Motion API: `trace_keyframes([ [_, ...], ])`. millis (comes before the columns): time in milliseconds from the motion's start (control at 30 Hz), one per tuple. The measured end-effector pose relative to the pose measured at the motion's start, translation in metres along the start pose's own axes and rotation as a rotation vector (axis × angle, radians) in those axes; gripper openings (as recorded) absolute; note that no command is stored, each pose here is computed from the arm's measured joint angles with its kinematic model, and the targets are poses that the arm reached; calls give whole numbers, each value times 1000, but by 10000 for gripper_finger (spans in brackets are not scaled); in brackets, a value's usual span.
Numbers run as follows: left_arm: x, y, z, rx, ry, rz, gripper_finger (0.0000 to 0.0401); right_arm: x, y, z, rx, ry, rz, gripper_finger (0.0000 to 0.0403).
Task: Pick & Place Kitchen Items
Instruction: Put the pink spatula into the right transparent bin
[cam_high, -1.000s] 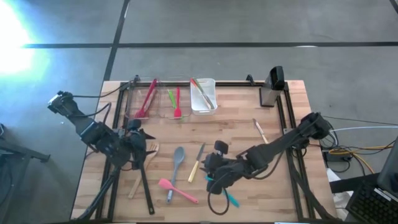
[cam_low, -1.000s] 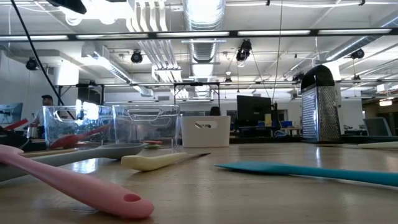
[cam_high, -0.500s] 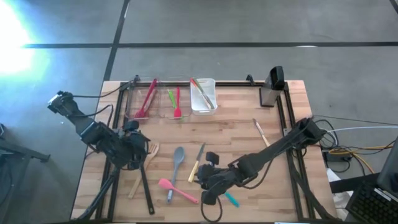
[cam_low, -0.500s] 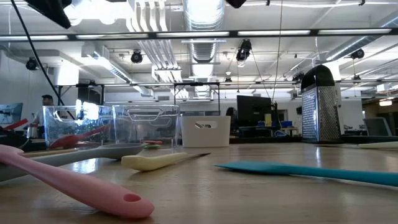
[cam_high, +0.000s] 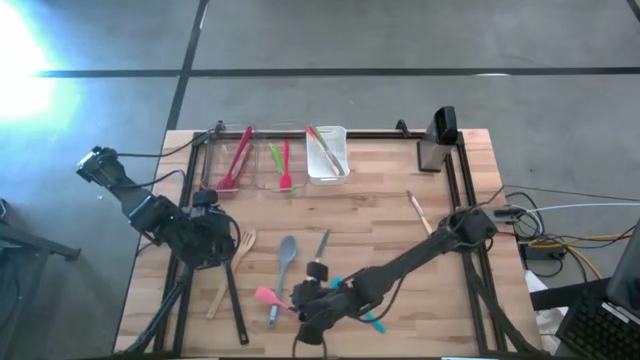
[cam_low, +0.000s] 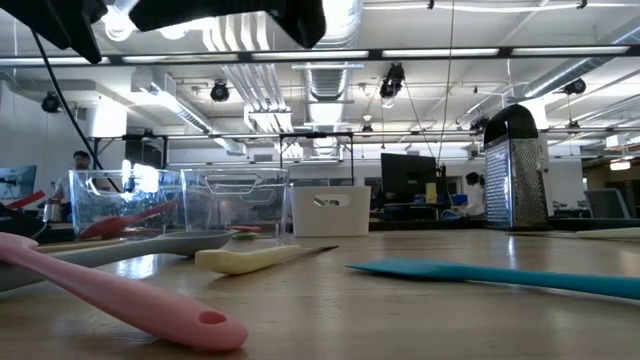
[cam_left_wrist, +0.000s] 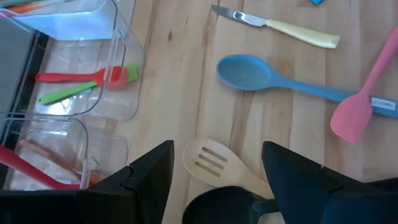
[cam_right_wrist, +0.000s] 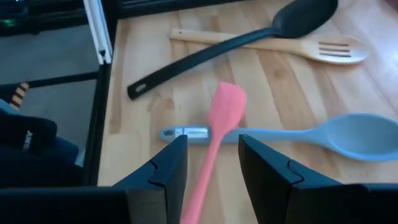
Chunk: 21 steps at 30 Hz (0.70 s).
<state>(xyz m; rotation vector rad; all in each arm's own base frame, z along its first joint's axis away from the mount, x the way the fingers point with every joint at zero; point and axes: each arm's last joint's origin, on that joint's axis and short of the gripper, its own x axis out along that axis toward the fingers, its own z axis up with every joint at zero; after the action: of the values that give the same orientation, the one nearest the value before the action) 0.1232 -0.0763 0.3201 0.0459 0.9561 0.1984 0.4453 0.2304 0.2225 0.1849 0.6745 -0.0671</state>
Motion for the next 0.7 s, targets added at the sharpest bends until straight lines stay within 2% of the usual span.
trace_keyframes([
  [333, -2, 4, -4, 23, 34, 8, 245, 42, 12, -13, 40, 136, -70, 167],
  [700, -4, 7, -5, 35, 27, 3, 245, 59, 9, -24, 60, 193, -80, 167],
])
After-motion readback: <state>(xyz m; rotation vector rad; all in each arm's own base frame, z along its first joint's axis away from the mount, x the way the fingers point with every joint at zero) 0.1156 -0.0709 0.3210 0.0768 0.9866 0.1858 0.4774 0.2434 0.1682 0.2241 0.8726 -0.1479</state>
